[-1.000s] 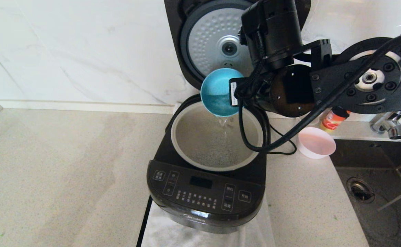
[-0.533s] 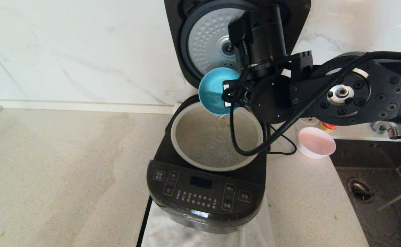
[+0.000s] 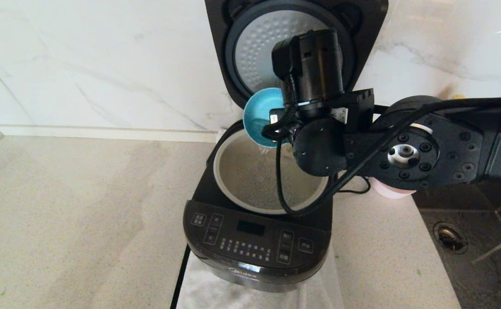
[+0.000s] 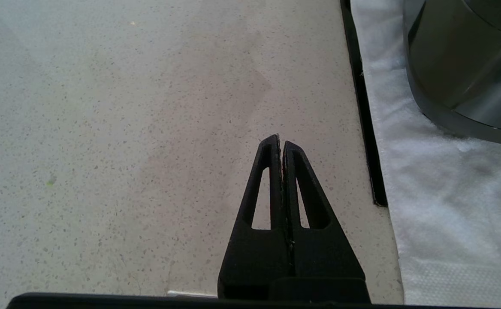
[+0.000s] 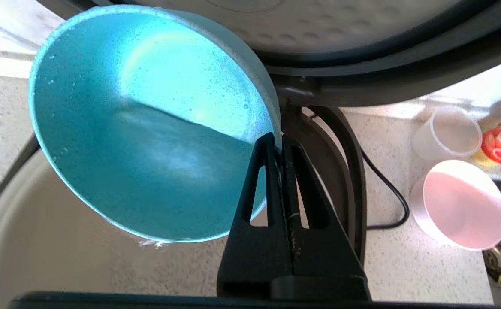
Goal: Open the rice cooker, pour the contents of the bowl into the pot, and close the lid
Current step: Pour the water from the bowl into the rice cooker
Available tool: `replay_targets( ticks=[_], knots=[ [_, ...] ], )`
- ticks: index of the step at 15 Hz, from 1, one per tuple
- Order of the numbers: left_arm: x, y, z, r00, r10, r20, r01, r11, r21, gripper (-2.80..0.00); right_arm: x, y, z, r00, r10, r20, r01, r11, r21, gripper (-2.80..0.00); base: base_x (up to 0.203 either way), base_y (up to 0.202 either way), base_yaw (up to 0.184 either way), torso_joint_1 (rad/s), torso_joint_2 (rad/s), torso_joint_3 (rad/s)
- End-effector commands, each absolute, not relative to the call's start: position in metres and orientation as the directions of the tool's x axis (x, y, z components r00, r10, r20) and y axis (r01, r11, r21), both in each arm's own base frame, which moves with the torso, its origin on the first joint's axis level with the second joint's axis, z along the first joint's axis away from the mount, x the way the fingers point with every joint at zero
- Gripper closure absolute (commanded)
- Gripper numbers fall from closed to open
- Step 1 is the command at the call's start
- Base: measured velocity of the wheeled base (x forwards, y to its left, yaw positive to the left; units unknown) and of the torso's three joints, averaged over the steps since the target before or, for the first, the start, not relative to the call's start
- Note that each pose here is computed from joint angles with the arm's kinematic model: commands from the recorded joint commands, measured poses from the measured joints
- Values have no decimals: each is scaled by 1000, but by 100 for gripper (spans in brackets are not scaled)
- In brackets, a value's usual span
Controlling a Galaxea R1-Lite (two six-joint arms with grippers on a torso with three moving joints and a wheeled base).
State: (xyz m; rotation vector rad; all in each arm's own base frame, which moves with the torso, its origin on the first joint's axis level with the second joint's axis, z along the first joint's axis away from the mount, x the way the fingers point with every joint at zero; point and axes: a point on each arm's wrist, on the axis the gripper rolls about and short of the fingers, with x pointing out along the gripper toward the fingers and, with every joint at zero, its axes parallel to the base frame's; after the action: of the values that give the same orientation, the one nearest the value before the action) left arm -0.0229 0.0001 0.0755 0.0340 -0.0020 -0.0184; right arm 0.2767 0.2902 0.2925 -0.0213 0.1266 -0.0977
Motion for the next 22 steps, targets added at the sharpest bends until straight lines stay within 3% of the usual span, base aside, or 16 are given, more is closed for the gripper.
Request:
replay_targets(
  ticks=[1,22],
  knots=[
    [-23,0,75,1000,-18,-2,18,999,34,0,276,292,290,990,-111,-91,109,994,-20,0,0,0,0,0,0,0],
    [-23,0,75,1000,-18,-1,18,999,34,0,287,301,249,935,-200,294,213,977,-15,0,0,0,0,0,0,0]
  ],
)
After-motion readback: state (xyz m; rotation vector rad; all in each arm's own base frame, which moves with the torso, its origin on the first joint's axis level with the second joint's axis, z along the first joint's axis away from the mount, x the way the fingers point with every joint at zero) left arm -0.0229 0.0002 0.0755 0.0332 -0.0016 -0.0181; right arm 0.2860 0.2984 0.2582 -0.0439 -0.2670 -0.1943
